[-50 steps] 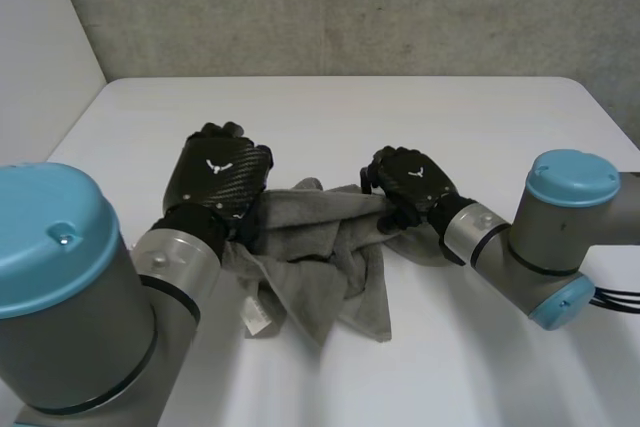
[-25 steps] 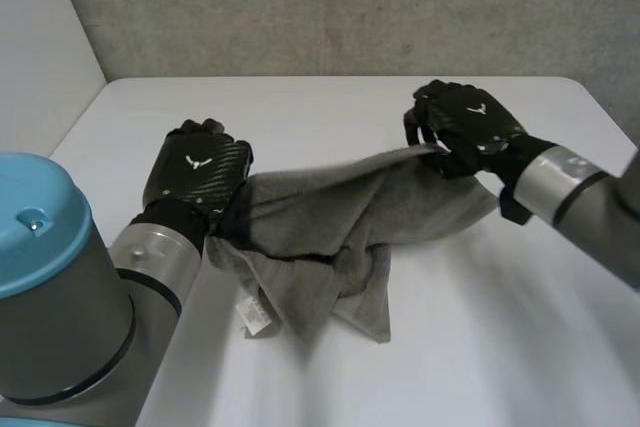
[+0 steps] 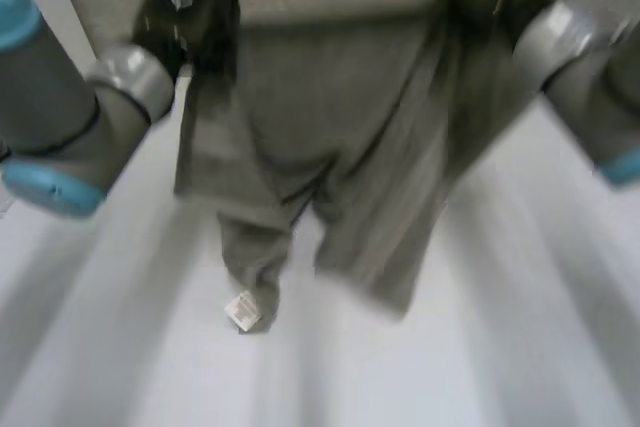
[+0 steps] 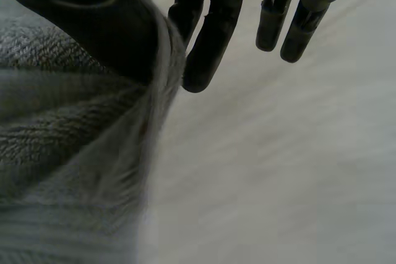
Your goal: Fold the towel.
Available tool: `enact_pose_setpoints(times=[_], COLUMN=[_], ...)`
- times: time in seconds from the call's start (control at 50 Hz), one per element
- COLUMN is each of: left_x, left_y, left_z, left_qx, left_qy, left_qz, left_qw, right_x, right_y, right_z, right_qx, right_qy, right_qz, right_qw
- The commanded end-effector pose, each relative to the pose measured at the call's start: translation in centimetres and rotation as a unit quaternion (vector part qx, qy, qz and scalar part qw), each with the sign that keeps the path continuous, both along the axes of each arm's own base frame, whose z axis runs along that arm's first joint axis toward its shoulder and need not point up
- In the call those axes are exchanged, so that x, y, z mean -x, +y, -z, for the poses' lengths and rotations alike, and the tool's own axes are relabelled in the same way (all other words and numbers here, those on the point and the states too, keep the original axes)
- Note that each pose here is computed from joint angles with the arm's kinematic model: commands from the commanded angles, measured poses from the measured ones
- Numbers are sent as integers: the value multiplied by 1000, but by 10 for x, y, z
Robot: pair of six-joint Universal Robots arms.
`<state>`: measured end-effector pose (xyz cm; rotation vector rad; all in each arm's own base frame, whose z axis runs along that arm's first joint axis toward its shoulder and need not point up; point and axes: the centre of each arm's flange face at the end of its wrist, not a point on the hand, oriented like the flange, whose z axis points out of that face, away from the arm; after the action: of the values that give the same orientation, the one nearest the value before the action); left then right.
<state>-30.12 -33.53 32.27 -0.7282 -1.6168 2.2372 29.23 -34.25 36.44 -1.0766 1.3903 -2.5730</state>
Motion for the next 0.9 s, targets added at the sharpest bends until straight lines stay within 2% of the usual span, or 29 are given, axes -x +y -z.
enact_pose_setpoints(times=[0.02, 0.04, 0.12, 0.14, 0.16, 0.22, 0.24, 0.26, 0.28, 0.3, 0.36, 0.38, 0.4, 0.42, 0.46, 0.58, 0.7, 0.9], left_x=[-13, -21, -27, -28, -30, -33, -35, -34, -34, -33, -32, -31, -31, -32, -31, -27, -34, -37], left_y=[30, 42, 51, 48, 42, 36, 34, 35, 35, 36, 39, 40, 40, 42, 45, 55, 52, 56], left_z=[-122, -138, -136, -123, -103, -79, -53, -27, -26, 0, 52, 75, 75, 99, 120, 174, 181, 174], left_qx=[232, 268, 281, 264, 237, 200, 164, 127, 127, 92, 23, -6, -6, -34, -58, -110, -124, -138], left_qy=[103, 117, 115, 97, 72, 45, 22, 3, 2, -13, -39, -54, -54, -72, -90, -142, -150, -154], left_qz=[-2, -3, 2, 8, 18, 30, 45, 60, 60, 72, 81, 81, 81, 81, 83, 92, 65, 46], left_qw=[967, 956, 953, 960, 969, 978, 985, 990, 990, 993, 996, 995, 995, 994, 991, 979, 979, 977], right_x=[43, 43, 36, 34, 34, 30, 30, 30, 28, 30, 33, 37, 39, 39, 41, 42, 43, 45], right_y=[19, 19, 23, 26, 26, 31, 34, 34, 38, 42, 47, 50, 52, 52, 58, 67, 69, 75], right_z=[-110, -110, -66, -45, -45, 4, 26, 27, 51, 71, 93, 113, 136, 137, 172, 205, 211, 205], right_qx=[144, 144, 77, 49, 49, -5, -29, -29, -56, -74, -93, -113, -139, -139, -184, -229, -238, -265], right_qy=[-154, -154, -82, -58, -58, -11, 10, 10, 32, 50, 72, 91, 108, 108, 132, 151, 157, 157], right_qz=[8, 8, -47, -63, -63, -84, -89, -89, -94, -91, -86, -81, -78, -78, -74, -76, -75, -73], right_qw=[977, 978, 993, 995, 995, 996, 996, 996, 994, 992, 989, 986, 981, 981, 971, 959, 956, 949])
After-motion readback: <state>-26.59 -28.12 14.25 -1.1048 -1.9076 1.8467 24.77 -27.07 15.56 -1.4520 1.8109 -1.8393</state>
